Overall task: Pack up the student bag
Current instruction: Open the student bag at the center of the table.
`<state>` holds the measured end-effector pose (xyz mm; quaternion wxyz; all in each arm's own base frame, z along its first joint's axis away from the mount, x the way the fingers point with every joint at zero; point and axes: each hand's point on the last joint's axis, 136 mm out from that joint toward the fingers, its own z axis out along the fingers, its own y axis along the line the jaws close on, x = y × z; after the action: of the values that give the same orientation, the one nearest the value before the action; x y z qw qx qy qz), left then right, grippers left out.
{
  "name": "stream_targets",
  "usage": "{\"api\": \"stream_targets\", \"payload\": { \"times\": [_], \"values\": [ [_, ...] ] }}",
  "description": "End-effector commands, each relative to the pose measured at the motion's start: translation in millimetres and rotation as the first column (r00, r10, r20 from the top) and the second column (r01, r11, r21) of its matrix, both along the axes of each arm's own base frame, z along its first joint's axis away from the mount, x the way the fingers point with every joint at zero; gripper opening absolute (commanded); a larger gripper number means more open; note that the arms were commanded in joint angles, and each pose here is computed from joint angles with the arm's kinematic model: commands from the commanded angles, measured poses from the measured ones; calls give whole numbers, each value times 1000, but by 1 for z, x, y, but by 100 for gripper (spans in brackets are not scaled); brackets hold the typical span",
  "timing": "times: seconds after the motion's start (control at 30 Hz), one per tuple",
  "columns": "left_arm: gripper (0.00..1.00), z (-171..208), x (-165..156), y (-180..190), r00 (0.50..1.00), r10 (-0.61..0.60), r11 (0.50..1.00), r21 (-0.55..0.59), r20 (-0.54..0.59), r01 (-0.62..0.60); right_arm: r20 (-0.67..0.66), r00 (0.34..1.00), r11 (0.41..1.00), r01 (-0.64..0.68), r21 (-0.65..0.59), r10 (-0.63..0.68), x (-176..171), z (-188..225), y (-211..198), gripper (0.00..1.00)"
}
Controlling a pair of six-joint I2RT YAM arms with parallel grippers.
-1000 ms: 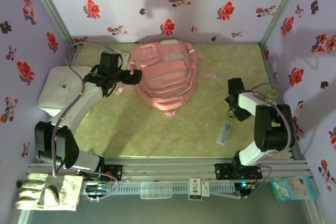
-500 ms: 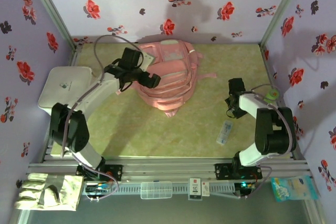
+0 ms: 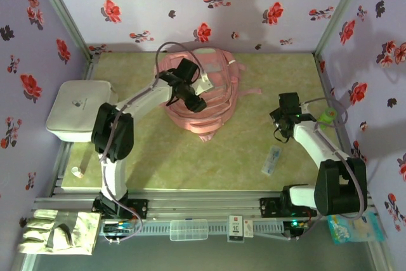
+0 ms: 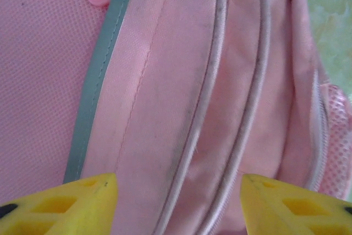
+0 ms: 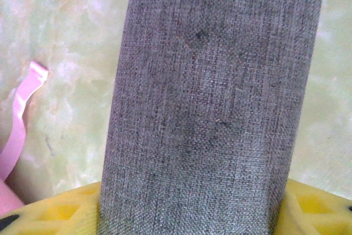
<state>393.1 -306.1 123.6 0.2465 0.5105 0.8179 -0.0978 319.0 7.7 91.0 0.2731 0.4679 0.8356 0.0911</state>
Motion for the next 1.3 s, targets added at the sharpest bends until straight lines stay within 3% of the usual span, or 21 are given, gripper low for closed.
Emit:
{"api": "stream_targets", "payload": {
  "times": [0.0, 0.57, 0.8, 0.93, 1.07, 1.27],
  "values": [
    [56, 0, 6, -7, 996, -82, 996, 39, 22, 81, 41, 998, 998, -58, 24, 57, 4, 12, 11, 52],
    [49, -34, 26, -14, 994, -105, 987, 122, -6, 105, 98, 987, 988, -134, 71, 127, 17, 30, 26, 54],
    [62, -41, 15, -15, 986, -166, 977, 135, -27, 168, 104, 986, 987, -139, 79, 130, 18, 32, 28, 54],
    [63, -45, 15, -15, 983, -181, 971, 159, -10, 181, 109, 985, 987, -140, 81, 131, 18, 32, 29, 54],
    [45, -40, 34, -12, 984, -142, 971, 207, 104, 118, 109, 985, 986, -140, 85, 130, 19, 32, 30, 54],
    [17, 2, 43, -18, 967, -90, 991, 114, 238, 64, 116, 981, 984, -163, 72, 154, 18, 35, 33, 54]
  ]
}}
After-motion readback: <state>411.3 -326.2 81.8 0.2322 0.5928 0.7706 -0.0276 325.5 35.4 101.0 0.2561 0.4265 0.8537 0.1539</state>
